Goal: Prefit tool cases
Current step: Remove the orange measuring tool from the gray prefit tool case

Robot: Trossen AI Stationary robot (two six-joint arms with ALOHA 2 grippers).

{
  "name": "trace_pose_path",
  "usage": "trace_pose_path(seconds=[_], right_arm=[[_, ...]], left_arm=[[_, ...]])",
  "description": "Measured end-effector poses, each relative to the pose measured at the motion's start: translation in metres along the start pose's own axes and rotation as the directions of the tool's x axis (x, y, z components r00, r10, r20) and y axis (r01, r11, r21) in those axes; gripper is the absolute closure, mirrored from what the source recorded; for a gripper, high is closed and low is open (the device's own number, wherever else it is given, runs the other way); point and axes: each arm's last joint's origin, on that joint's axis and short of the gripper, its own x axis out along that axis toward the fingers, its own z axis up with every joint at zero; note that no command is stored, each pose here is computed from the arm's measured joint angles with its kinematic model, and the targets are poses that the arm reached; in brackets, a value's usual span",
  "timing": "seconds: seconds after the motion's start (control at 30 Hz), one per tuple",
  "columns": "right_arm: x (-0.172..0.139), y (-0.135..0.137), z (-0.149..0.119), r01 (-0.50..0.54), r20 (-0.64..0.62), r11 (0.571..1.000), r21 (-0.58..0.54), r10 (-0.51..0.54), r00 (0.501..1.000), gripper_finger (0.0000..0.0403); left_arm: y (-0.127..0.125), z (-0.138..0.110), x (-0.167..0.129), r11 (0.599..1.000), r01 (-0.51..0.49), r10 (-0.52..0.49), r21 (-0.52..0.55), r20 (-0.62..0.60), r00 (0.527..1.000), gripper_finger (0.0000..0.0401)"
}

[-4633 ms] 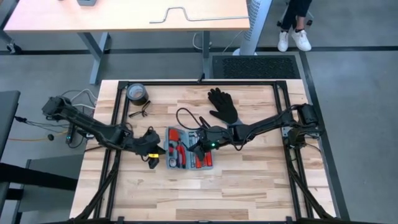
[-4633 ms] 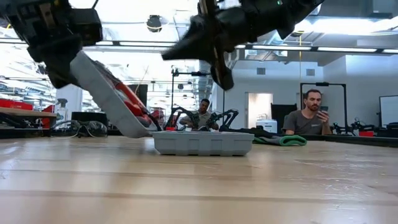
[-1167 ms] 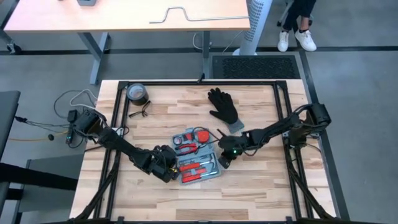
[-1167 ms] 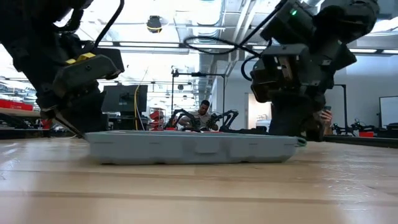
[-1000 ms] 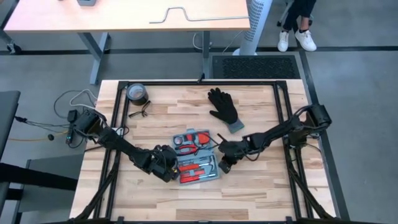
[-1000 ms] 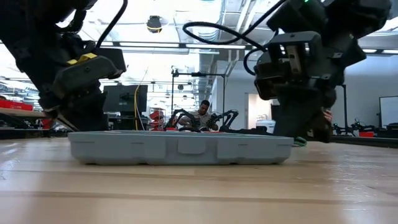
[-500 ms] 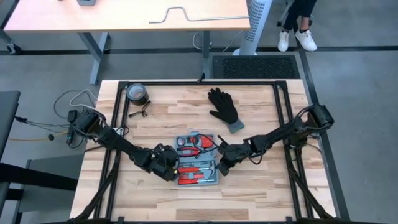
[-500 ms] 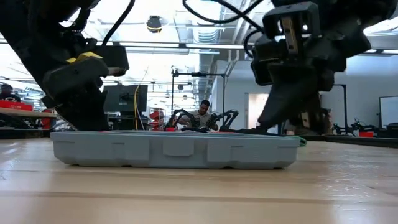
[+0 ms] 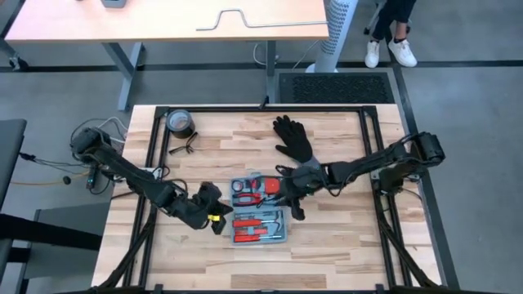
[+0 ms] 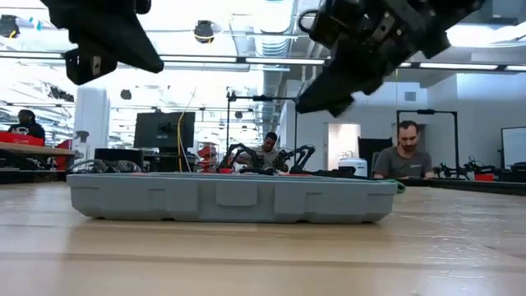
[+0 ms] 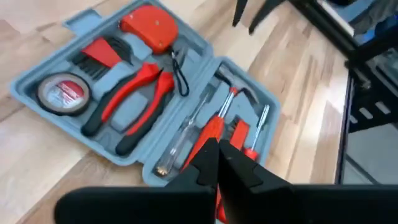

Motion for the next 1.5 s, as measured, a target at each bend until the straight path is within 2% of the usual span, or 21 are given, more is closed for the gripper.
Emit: trace_pose_path(seconds=[0.07, 0.13, 0.3, 0.43, 0.6, 0.67, 0.77, 0.83, 1.07, 1.17, 1.33, 1.4, 1.5], right_arm=[[0.000, -0.002, 0.000, -0.006, -0.014, 0.992, -0.127, 0.005, 1.000, 0.0276], [0.000, -0.004, 0.000, -0.004, -0.021, 0.979, -0.202, 0.000, 1.000, 0.0240], [-0.002, -0.014, -0.002, 0.019, -0.047, 0.987, -0.157, -0.027, 0.999, 0.0173], [0.005, -0.023, 0.000, 0.064, -0.044, 0.993, -0.099, -0.069, 0.997, 0.0167], [0.032, -0.028, 0.009, 0.059, -0.144, 0.993, -0.099, -0.073, 0.987, 0.0181], [0.041, -0.028, 0.007, 0.052, -0.237, 0.994, -0.092, -0.073, 0.969, 0.0186], [0.052, -0.030, 0.011, 0.048, -0.283, 0.995, -0.084, -0.070, 0.957, 0.0191], [0.055, -0.030, 0.018, 0.042, -0.264, 0.995, -0.093, -0.065, 0.962, 0.0194], [0.064, -0.031, 0.013, 0.031, -0.277, 0.992, -0.120, -0.064, 0.959, 0.0218], [0.070, -0.031, 0.005, 0.026, -0.311, 0.992, -0.123, -0.064, 0.948, 0.0240], [0.080, -0.028, 0.001, 0.028, -0.299, 0.991, -0.129, -0.066, 0.952, 0.0283], [0.080, -0.026, 0.000, 0.047, -0.298, 0.993, -0.105, -0.076, 0.952, 0.0310], [0.080, -0.023, 0.001, 0.077, -0.296, 0.994, -0.083, -0.099, 0.950, 0.0376]], left_arm=[[0.002, 0.002, 0.000, 1.000, -0.015, 0.015, -0.004, -0.003, 1.000, 0.0401], [0.003, 0.002, 0.002, 1.000, -0.021, 0.021, -0.007, -0.007, 1.000, 0.0401], [0.006, 0.004, 0.008, 0.998, -0.036, 0.037, 0.056, -0.019, 0.999, 0.0401], [0.009, 0.009, 0.010, 0.991, -0.050, 0.051, 0.128, -0.009, 0.999, 0.0401], [0.011, 0.012, 0.012, 0.973, -0.060, 0.062, 0.224, -0.002, 0.998, 0.0401], [0.011, 0.012, 0.013, 0.972, -0.061, 0.063, 0.228, -0.001, 0.998, 0.0401], [0.011, 0.012, 0.012, 0.972, -0.049, 0.053, 0.228, -0.009, 0.999, 0.0401], [0.011, 0.012, 0.012, 0.972, -0.048, 0.053, 0.231, -0.017, 0.998, 0.0401], [0.012, 0.011, 0.012, 0.975, -0.043, 0.054, 0.216, -0.046, 0.997, 0.0401], [0.013, 0.010, 0.012, 0.976, -0.044, 0.057, 0.215, -0.052, 0.997, 0.0401], [0.013, 0.010, 0.012, 0.978, -0.046, 0.059, 0.205, -0.058, 0.997, 0.0401], [0.013, 0.010, 0.011, 0.979, -0.046, 0.060, 0.199, -0.061, 0.996, 0.0401], [0.013, 0.009, 0.011, 0.979, -0.039, 0.054, 0.201, -0.071, 0.996, 0.0401]])
